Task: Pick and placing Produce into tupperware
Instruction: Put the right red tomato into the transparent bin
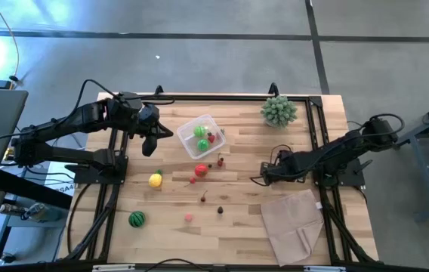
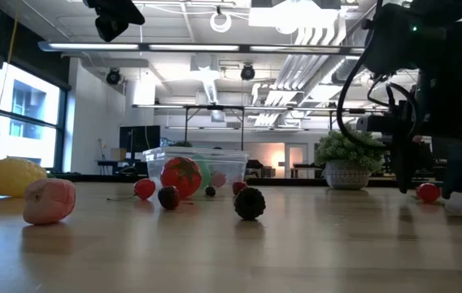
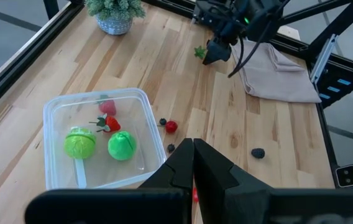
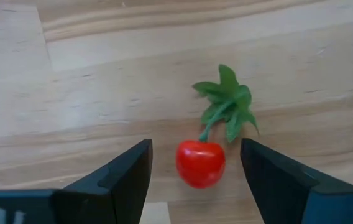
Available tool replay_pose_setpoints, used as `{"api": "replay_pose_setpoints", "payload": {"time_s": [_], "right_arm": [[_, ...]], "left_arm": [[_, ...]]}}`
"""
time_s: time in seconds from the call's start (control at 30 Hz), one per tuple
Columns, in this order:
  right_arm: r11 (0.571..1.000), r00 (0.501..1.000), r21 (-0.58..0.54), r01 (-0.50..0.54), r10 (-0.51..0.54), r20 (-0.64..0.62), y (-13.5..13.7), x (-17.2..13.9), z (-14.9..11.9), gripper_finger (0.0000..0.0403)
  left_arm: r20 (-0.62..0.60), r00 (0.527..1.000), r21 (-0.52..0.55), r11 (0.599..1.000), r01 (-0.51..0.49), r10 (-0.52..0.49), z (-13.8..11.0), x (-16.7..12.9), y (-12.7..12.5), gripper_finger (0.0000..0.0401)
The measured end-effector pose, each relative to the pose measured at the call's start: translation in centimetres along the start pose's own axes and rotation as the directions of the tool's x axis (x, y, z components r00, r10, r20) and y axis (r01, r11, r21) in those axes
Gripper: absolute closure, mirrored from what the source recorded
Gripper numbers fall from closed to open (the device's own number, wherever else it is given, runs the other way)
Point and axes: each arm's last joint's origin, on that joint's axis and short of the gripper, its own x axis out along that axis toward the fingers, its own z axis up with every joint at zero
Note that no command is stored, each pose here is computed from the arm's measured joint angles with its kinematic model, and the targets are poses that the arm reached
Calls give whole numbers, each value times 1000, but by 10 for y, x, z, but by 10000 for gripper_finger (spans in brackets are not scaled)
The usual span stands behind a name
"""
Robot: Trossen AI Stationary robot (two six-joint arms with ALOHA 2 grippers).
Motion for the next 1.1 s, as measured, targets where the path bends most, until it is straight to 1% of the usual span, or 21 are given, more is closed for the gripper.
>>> {"api": "replay_pose_setpoints", "payload": {"time_s": [0.23,0.83,1.1], "right_arm": [[1000,1000,-12,25,-25,-5,1,5,-2,171],[999,1000,-22,29,-29,6,2,9,-3,269],[999,1000,-39,15,-14,24,3,9,-3,293]], "left_arm": [[0,1000,0,1000,0,0,0,0,0,400],[0,1000,0,1000,0,0,0,0,0,400],[0,1000,0,1000,0,0,0,0,0,400]]}}
